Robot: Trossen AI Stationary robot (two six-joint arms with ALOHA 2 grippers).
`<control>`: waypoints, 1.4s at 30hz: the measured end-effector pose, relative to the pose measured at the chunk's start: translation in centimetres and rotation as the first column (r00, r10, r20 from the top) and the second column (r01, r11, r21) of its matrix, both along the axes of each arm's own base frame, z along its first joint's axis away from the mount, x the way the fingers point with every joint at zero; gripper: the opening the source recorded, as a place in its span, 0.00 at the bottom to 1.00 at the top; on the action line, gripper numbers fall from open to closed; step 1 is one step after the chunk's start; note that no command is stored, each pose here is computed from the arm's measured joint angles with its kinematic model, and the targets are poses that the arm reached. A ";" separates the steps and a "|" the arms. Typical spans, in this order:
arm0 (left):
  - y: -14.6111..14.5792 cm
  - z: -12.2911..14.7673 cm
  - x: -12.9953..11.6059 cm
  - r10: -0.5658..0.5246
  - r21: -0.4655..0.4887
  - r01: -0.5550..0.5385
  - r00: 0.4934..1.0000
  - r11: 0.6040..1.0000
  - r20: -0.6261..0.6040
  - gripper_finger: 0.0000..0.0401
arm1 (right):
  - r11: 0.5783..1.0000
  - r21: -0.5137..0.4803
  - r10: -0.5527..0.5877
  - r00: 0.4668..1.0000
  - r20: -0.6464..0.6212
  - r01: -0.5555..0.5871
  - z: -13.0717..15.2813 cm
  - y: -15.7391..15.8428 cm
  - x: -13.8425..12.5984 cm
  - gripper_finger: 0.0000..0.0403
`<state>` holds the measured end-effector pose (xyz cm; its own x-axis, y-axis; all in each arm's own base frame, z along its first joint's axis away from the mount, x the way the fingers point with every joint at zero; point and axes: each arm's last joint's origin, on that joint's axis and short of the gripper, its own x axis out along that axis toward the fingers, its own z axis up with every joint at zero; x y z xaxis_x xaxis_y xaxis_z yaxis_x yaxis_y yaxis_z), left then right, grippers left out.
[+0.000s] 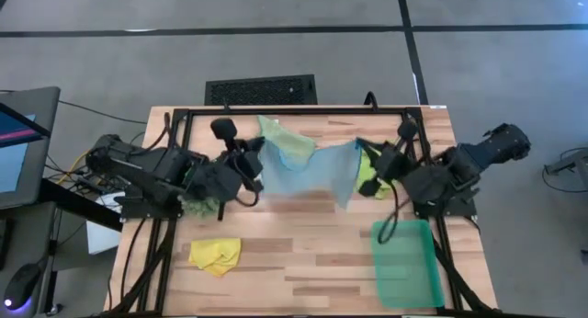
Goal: Fold microfiber towels
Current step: Fold the blue microfiber cloth
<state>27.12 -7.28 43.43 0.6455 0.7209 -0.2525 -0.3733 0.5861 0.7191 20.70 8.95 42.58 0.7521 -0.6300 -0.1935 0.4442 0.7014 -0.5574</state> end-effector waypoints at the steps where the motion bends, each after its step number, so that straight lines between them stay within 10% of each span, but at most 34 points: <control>1: -0.5 -0.1 -0.1 -0.031 -0.009 0.031 0.999 0.999 -0.007 0.00 | 0.999 0.001 0.033 0.999 -0.011 -0.033 -0.1 0.5 -0.1 0.01; 5: -3.3 -0.6 -1.1 -0.221 -0.122 0.216 0.975 0.969 -0.030 0.00 | 0.971 0.128 0.206 0.978 -0.026 -0.201 -0.9 2.8 -1.1 0.01; 9: -5.9 -3.0 -1.9 -0.407 -0.373 0.360 0.912 0.855 -0.053 0.00 | 0.877 0.371 0.357 0.931 -0.077 -0.306 -3.5 5.2 -1.0 0.01; 16: -8.9 -12.3 -3.1 -0.416 -0.641 0.239 0.899 0.730 -0.139 0.00 | 0.758 0.599 0.494 0.827 -0.271 -0.257 -12.7 9.3 1.7 0.02; 23: -12.8 -19.2 -5.3 -0.419 -0.866 0.235 0.908 0.441 0.033 0.00 | 0.397 0.871 0.842 0.493 -0.219 -0.290 -19.3 14.7 4.3 0.02; 26: -14.2 -19.7 -6.2 -0.430 -0.877 0.289 0.896 0.384 0.107 0.00 | 0.269 0.911 0.918 0.369 -0.144 -0.313 -20.3 16.2 4.6 0.02; 29: -14.7 -19.6 -6.8 -0.410 -0.841 0.326 0.901 0.433 0.138 0.00 | 0.317 0.897 0.899 0.398 -0.182 -0.307 -20.6 16.0 4.6 0.02; 37: -12.6 -19.6 -5.6 -0.275 -0.713 0.298 0.949 0.635 0.152 0.00 | 0.639 0.756 0.572 0.746 -0.342 -0.143 -18.2 11.9 3.4 0.02; 42: -10.6 -19.8 -4.2 -0.181 -0.684 0.230 0.973 0.692 0.145 0.00 | 0.691 0.721 0.421 0.790 -0.446 0.039 -19.3 10.1 2.5 0.02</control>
<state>22.88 -17.89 23.59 0.7880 0.2056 -0.5803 -0.2111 0.9757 0.0589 23.20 19.00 23.32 0.4514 -0.0057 -0.8923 0.0375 0.9992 0.0126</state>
